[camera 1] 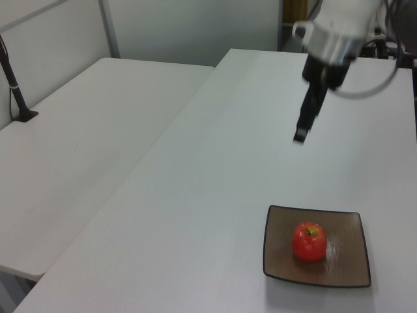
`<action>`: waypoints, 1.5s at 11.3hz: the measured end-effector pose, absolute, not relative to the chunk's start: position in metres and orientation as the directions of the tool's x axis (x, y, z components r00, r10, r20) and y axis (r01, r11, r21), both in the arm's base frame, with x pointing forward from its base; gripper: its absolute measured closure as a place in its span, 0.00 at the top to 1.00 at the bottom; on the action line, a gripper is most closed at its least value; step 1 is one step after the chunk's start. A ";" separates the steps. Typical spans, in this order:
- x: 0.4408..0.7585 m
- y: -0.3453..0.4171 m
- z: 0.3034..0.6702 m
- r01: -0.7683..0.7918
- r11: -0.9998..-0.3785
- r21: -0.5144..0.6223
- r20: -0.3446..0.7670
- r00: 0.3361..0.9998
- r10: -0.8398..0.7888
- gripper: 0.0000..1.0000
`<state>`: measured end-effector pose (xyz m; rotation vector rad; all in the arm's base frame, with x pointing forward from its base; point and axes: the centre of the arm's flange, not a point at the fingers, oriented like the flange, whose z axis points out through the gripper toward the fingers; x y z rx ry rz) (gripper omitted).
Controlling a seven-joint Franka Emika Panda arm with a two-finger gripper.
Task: Apples placed on a ceramic plate
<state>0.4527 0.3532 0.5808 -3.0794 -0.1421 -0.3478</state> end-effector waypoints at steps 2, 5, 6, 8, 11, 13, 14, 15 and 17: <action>0.466 0.305 0.624 -0.006 -1.000 -0.022 0.205 0.979 -0.011 1.00; 0.497 0.207 0.662 -0.153 -0.983 -0.098 0.197 0.966 -0.169 1.00; 0.507 0.170 0.666 -0.168 -0.980 -0.109 0.191 0.964 -0.186 1.00; 0.523 0.116 0.661 -0.109 -0.990 -0.092 0.190 0.974 -0.125 1.00; 0.537 0.067 0.645 0.012 -0.999 -0.051 0.171 0.985 0.003 1.00; 0.542 0.062 0.635 0.100 -0.994 -0.036 0.156 0.983 0.094 1.00; 0.545 0.065 0.628 0.124 -0.992 -0.034 0.145 0.982 0.118 1.00; 0.546 0.068 0.623 0.148 -0.988 -0.032 0.126 0.982 0.143 1.00; 0.543 0.074 0.616 0.164 -0.986 -0.032 0.083 0.983 0.161 1.00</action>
